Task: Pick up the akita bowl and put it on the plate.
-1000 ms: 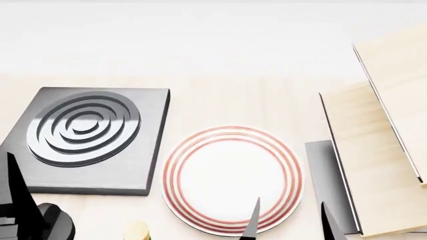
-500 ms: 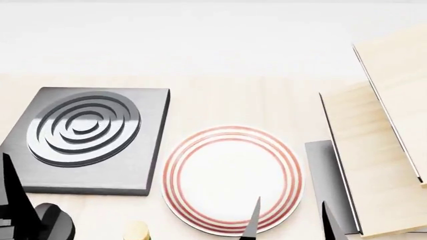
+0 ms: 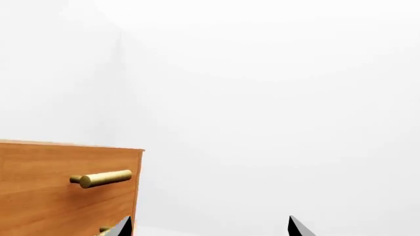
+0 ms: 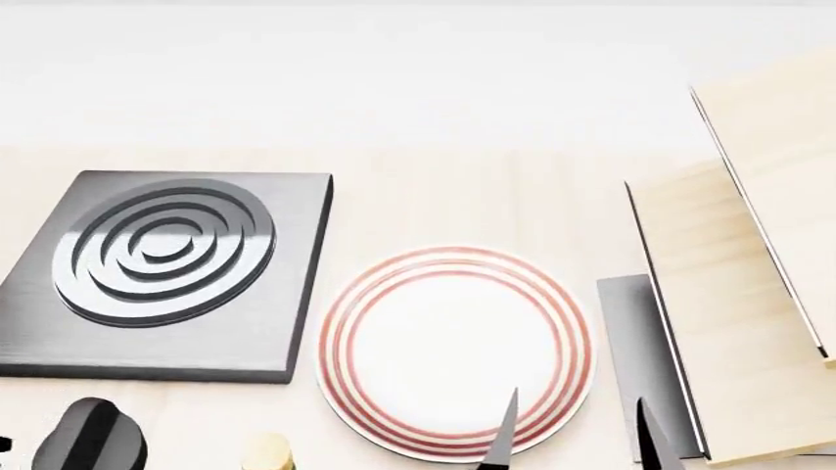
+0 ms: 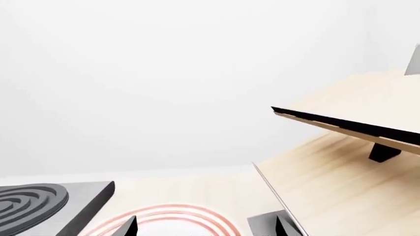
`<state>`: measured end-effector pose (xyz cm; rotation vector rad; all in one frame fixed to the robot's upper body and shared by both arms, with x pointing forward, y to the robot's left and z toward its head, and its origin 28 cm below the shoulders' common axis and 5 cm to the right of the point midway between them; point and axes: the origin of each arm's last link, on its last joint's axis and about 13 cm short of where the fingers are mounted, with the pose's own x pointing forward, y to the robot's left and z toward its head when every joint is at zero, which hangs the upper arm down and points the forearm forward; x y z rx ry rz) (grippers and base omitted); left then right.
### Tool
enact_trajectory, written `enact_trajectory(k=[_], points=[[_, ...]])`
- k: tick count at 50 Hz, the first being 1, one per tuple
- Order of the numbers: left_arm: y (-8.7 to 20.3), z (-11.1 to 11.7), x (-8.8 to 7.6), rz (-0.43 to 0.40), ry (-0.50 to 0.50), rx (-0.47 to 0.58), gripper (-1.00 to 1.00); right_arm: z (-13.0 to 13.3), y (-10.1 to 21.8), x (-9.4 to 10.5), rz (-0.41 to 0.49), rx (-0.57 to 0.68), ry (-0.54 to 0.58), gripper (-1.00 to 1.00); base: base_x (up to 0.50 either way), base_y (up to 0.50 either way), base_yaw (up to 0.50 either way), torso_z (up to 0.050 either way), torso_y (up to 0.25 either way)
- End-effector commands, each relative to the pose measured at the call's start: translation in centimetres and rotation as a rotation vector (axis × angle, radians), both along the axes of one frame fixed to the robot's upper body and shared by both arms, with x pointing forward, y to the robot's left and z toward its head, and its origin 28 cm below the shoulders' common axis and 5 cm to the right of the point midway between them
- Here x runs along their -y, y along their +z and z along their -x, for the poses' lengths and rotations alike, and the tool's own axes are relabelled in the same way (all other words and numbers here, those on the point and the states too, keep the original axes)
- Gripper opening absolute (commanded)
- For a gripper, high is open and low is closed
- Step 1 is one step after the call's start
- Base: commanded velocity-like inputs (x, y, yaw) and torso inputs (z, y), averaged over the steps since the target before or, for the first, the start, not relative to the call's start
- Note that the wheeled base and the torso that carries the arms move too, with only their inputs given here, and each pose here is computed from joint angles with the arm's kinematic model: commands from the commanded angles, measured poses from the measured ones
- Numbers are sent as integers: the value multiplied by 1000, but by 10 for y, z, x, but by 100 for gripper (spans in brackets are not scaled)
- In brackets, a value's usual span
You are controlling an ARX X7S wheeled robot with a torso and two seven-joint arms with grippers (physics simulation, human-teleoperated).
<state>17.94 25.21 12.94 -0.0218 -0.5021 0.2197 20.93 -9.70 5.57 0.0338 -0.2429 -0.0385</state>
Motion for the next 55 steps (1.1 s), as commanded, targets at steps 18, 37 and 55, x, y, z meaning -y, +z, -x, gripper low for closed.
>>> enact_trajectory(k=[18,37,55], points=[[26,26,-39,-57,214,12,100,-4,-7,1,3,-21,-8,100,0,0,0,0,0],[55,45,-57,-94,262,-31,100,-6,-12,-2,7,-36,-1,100,0,0,0,0,0],[72,42,-67,-81,216,-133,100,-9,-14,-1,6,-48,-5,100,0,0,0,0,0]])
